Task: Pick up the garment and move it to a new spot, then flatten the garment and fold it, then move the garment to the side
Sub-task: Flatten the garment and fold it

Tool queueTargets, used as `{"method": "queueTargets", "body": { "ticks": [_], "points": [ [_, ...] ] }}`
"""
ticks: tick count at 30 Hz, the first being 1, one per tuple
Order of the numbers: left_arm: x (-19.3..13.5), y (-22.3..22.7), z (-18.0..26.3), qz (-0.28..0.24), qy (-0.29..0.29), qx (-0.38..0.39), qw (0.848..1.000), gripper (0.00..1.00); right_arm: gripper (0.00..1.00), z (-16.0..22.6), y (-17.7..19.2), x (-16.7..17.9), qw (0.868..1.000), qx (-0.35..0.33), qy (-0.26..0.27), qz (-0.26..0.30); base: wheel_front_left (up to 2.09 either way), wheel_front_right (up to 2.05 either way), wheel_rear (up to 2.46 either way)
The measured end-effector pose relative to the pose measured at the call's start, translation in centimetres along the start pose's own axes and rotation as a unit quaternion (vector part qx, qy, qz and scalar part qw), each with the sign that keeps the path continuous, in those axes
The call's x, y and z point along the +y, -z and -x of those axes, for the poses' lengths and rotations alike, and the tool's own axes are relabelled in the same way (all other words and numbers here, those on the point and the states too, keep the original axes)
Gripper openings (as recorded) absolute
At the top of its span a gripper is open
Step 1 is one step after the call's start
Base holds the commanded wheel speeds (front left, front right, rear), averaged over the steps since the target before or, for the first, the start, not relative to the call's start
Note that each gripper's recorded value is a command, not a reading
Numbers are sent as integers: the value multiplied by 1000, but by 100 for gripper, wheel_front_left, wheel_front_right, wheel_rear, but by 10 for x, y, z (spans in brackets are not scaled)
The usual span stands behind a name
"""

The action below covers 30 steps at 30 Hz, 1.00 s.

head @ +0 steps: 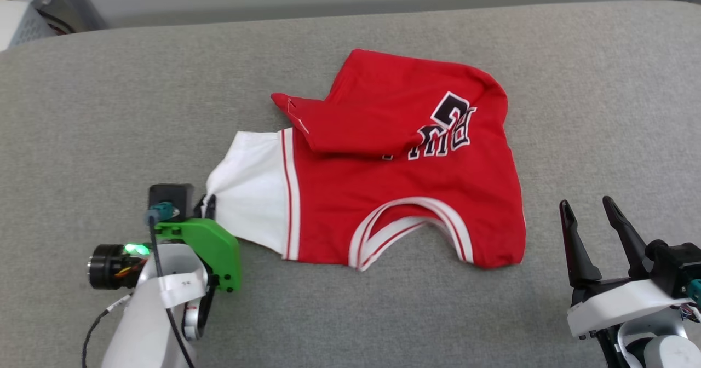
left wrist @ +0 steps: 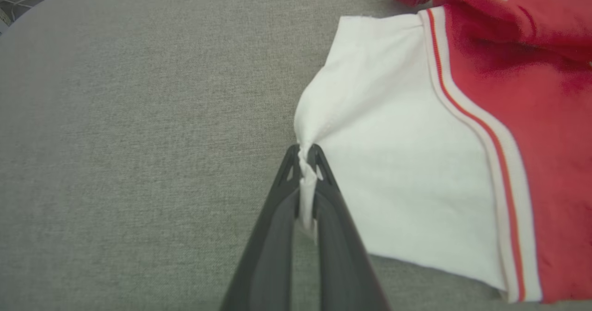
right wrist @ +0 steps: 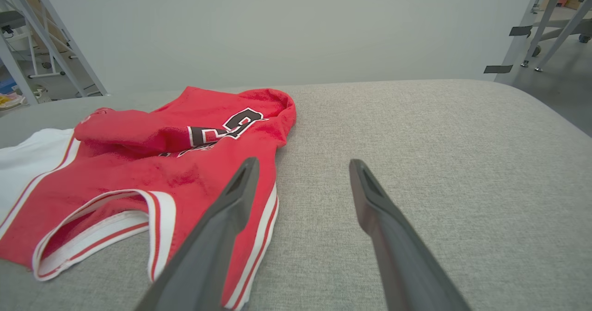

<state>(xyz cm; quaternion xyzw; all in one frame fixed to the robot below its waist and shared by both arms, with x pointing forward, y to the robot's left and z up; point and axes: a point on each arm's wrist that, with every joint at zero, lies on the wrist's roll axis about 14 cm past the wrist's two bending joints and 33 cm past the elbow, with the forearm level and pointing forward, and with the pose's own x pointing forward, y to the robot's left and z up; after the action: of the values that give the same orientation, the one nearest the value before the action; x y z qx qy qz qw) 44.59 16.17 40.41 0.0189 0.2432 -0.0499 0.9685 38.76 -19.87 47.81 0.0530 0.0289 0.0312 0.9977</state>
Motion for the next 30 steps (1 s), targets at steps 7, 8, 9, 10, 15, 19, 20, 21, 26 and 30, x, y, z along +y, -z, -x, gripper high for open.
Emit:
{"method": "queueTargets", "body": {
  "ticks": [7,8,9,10,15,19,20,21,26,30],
  "points": [
    [77,-10,41,32,-109,-47,992,0,100,-2,-5,16,1000,0,-27,4,0,0,0],
    [86,-6,47,35,-122,-44,991,0,100,-3,-6,19,1000,0,-31,4,0,0,0],
    [91,-1,52,37,-129,-39,990,0,100,-3,-5,21,999,2,-34,3,0,0,0],
    [95,5,57,40,-136,-32,989,0,100,-3,-5,23,999,4,-38,3,0,0,0],
    [91,30,68,42,-124,3,991,74,100,-5,3,30,999,21,-47,2,0,0,0],
    [83,32,67,39,-112,-7,993,100,100,-6,10,31,998,36,-50,2,0,0,0],
    [81,30,67,38,-109,-16,993,100,100,-6,11,31,998,38,-50,2,0,0,0],
    [80,25,66,36,-106,-31,993,100,100,-6,12,31,998,41,-50,3,0,0,0],
    [67,-13,71,18,-80,-133,988,100,100,-9,17,37,995,67,-66,13,0,0,0],
    [51,-33,82,18,-54,-197,979,100,100,-10,28,46,987,125,-93,31,0,0,0]
  ]
}}
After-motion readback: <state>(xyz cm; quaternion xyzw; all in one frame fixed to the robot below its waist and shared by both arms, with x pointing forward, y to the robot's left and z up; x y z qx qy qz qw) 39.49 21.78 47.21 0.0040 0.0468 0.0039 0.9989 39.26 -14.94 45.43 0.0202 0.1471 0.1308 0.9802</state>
